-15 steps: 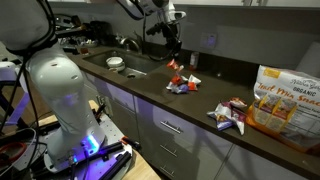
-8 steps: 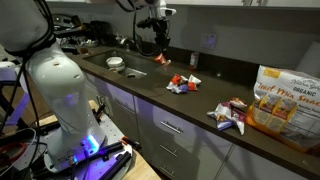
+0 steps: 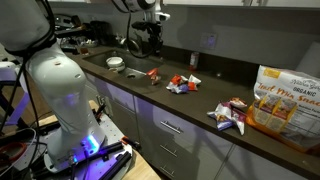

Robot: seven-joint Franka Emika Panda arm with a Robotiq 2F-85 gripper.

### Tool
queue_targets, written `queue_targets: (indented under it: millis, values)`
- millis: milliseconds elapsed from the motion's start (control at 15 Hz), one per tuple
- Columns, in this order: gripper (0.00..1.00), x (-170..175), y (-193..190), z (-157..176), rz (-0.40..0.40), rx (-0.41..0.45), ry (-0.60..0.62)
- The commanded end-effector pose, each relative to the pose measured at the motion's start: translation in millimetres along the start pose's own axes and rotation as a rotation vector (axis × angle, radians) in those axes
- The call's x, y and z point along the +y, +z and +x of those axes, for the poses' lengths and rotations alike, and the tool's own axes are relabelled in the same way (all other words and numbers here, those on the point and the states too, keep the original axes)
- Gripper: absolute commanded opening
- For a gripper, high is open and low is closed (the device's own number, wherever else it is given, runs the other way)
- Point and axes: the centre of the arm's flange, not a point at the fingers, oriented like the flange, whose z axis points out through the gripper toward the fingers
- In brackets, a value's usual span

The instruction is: Move one of the small orange and white packets to the left side of the counter

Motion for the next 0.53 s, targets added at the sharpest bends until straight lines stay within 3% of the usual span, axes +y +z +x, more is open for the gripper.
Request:
queue_targets:
  millis: [0, 467]
  values:
    - [0.51, 4.7, 0.2, -0.3, 0.013, 0.038, -0.01]
    - [0.96, 60.5, -24.9, 18.5, 0.01, 0.05, 0.036]
